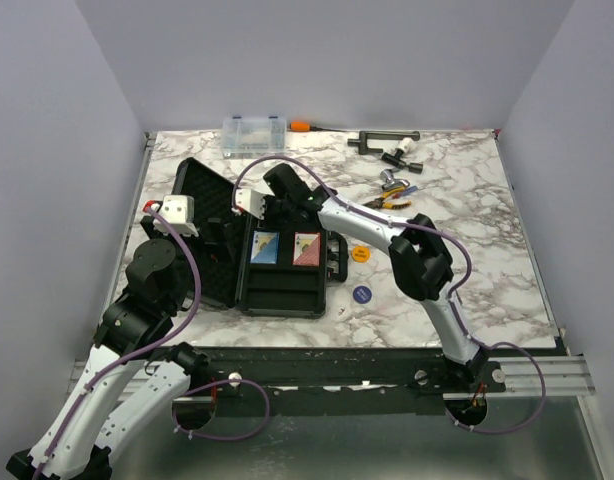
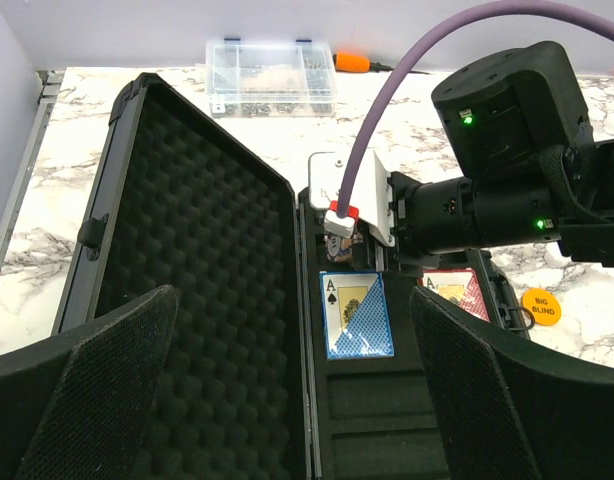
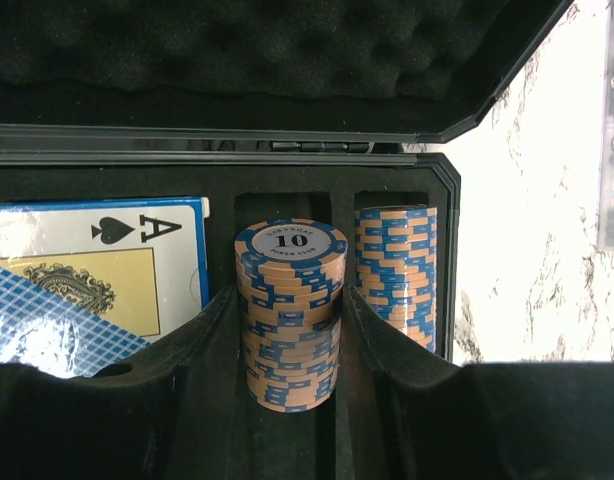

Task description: Pack up texas hold em set

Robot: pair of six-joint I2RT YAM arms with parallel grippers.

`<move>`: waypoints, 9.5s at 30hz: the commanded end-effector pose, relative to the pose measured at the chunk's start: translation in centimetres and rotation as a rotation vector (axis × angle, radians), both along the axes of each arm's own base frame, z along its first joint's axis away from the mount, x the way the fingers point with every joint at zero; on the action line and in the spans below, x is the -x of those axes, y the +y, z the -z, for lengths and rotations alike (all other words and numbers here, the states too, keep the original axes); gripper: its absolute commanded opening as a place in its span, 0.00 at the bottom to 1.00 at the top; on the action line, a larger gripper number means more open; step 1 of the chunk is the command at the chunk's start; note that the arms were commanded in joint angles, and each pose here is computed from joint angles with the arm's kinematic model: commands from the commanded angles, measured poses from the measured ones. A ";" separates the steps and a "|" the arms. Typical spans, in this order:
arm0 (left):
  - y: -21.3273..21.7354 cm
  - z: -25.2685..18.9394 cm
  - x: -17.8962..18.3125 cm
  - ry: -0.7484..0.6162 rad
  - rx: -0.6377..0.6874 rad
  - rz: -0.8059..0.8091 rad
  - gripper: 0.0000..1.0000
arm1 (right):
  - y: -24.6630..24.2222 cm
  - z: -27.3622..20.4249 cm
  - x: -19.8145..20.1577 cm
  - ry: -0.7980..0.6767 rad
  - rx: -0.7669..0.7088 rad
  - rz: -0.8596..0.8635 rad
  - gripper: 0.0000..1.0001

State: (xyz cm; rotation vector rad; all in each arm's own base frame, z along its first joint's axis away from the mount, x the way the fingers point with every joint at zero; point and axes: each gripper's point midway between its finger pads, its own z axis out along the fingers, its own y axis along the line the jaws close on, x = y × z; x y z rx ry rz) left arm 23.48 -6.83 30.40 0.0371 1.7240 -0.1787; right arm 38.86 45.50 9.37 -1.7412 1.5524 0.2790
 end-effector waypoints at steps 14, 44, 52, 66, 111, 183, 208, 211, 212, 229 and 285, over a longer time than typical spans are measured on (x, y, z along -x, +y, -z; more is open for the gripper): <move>0.6 0.5 -0.1 0.009 -0.010 -0.030 0.98 | 2.9 -1.5 -0.9 -0.108 -0.084 0.067 0.51; 0.9 0.8 -0.4 0.021 -0.024 -0.052 0.98 | 4.4 -11.3 -0.4 0.149 -0.678 0.454 0.01; 0.9 0.7 -0.3 0.017 -0.021 -0.051 0.98 | 5.9 -9.9 0.8 0.363 -0.706 0.516 0.01; 0.9 0.8 -0.3 0.018 -0.022 -0.050 0.98 | 4.1 -1.7 0.6 0.500 -0.572 0.799 0.01; 1.1 0.4 -0.1 0.002 -0.014 -0.051 0.98 | 4.0 -4.2 -2.1 0.558 -0.584 1.075 0.01; 1.0 0.6 -0.2 0.013 -0.019 -0.046 0.98 | 0.5 -4.7 -1.1 0.528 -0.523 0.984 0.01; 0.8 0.7 -0.3 0.018 -0.021 -0.043 0.98 | -7.8 -1.6 0.7 0.442 -0.419 1.165 0.01; 0.9 0.8 -0.4 0.020 -0.022 -0.044 0.98 | -7.6 -3.0 0.3 0.430 -0.439 1.157 0.01; 0.9 0.8 -0.4 0.020 -0.023 -0.044 0.98 | -7.6 -3.2 0.2 0.422 -0.440 1.158 0.01; 0.9 0.7 -0.4 0.020 -0.022 -0.046 0.98 | -1.8 -5.4 -3.1 0.486 -0.528 1.090 0.01; 0.8 1.1 -0.7 0.034 -0.028 -0.044 0.98 | -10.1 3.5 -6.1 0.284 -0.312 1.486 0.01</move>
